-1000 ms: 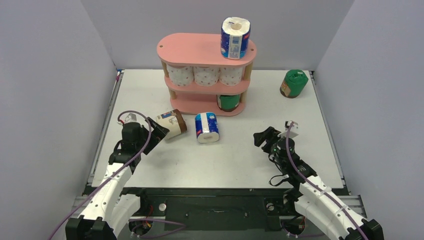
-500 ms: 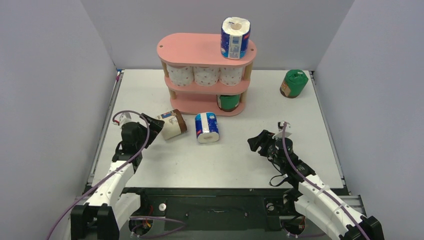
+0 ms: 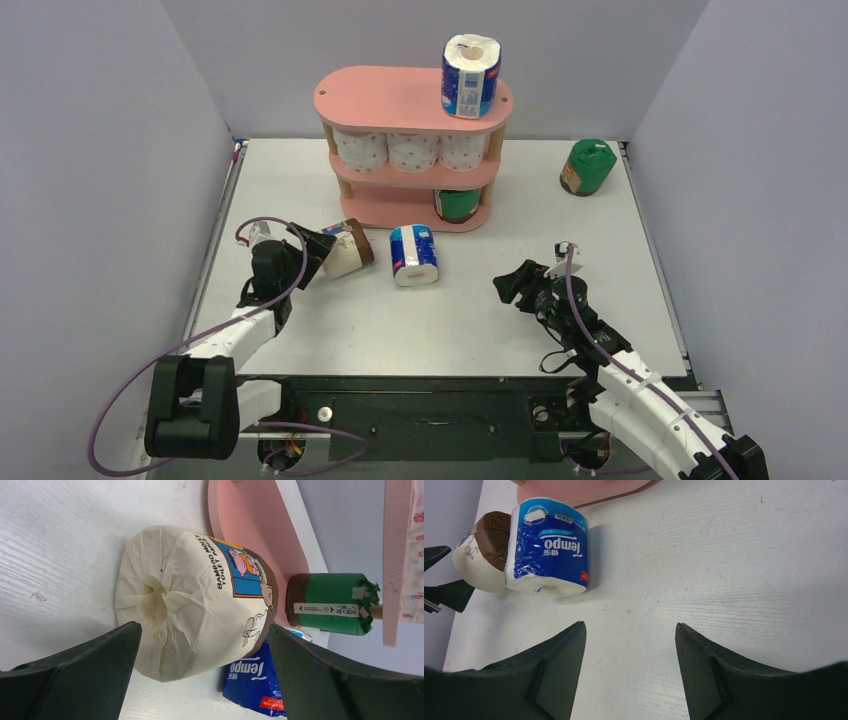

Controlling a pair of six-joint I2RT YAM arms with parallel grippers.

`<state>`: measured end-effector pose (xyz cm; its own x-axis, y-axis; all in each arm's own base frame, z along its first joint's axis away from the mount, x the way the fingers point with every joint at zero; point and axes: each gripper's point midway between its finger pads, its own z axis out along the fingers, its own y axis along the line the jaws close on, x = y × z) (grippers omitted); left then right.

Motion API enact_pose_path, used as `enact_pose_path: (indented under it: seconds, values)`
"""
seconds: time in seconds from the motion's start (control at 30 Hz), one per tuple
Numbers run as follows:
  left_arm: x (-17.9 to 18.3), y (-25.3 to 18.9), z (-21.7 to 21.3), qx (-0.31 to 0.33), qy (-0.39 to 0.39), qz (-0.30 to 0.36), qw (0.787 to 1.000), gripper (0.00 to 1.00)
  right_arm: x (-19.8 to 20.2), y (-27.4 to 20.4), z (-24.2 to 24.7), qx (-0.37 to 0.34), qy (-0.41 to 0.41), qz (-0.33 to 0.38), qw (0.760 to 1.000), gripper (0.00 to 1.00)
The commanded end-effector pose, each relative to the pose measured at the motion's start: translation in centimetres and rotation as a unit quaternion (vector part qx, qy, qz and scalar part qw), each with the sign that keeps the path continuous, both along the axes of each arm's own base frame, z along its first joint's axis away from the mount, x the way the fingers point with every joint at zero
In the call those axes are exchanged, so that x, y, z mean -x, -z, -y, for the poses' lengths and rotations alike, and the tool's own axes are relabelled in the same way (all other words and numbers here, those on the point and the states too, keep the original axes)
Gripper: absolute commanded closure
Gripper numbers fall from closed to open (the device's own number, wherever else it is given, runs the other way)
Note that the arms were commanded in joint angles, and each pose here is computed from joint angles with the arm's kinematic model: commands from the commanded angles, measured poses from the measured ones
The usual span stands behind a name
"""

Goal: Place and organize the paper towels onto the shelf
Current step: Adjust the paper towel at the center of the board.

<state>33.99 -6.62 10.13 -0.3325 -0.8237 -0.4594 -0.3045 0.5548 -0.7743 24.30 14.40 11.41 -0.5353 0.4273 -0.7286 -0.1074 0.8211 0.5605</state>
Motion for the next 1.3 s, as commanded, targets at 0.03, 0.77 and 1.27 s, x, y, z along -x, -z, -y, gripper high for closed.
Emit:
enact_pose_path:
  seconds: [0.03,0.77,1.27]
  values:
    - [-1.4,-1.6,-0.1,0.012,-0.006,0.043,0.999,0.00,-0.3,-1.5,-0.5,-0.005,-0.011,0.027,1.000,0.39]
    - [-2.7,-1.3,2.7,0.084,0.050,0.114,0.989,0.41,-0.1,-1.5,-0.3,-0.006,-0.010,0.030,0.999,0.39]
    - [-1.1,-4.0,2.2,0.044,0.055,0.100,0.993,0.64,-0.2,-1.7,-0.1,0.004,-0.007,0.030,1.000,0.40]
